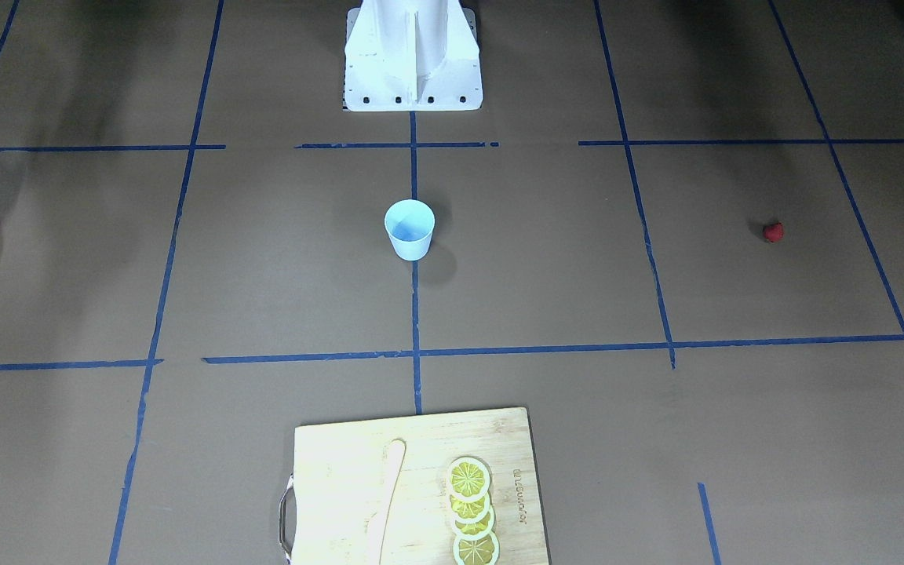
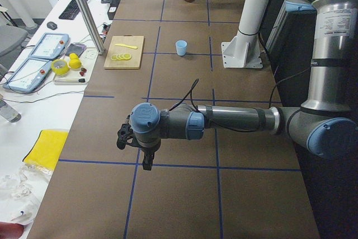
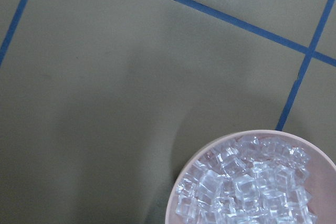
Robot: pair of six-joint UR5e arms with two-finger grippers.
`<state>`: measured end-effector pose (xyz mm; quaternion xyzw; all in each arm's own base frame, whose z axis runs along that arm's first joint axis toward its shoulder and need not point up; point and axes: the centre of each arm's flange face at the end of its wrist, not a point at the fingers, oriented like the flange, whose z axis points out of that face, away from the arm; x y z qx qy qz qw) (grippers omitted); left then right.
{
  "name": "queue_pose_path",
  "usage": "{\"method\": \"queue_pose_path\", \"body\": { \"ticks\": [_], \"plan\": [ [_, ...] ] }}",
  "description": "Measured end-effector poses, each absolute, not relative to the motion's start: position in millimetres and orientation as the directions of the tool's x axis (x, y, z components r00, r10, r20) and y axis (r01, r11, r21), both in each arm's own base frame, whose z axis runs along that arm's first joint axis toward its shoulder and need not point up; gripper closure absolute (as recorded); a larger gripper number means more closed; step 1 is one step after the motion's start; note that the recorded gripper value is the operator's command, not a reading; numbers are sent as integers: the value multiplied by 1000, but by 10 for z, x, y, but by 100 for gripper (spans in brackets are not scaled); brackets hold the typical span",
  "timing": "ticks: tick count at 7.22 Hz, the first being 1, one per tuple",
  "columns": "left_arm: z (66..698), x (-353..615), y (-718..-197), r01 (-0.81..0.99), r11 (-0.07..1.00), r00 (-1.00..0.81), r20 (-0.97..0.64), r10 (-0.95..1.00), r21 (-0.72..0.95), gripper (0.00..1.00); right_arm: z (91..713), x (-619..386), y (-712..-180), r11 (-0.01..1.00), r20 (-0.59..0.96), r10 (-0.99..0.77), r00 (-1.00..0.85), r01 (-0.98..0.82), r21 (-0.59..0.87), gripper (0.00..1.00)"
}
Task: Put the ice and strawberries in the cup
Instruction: 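Move the right gripper back over the pink bowl of ice, then lower the right gripper into the bowl and grasp another ice cube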
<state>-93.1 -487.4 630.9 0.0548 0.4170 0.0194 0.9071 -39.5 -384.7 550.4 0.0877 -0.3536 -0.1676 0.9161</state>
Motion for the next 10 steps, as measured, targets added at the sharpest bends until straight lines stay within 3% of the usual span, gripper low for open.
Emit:
{"method": "queue_pose_path", "body": {
  "ticks": [1,4,10],
  "plan": [
    [6307,-931,-4874,10,993,652,-754,81,116,0,5753,-372,-3807,928,630,-366,685,217,303,3],
    [6303,-931,-4876,11,993,650,-755,82,117,0,6088,-366,-3757,944,661,-323,677,183,274,31],
    [6180,-927,-4819,10,990,653,-751,97,137,0,6486,-374,-3723,950,655,-311,688,215,226,35]
  ]
}}
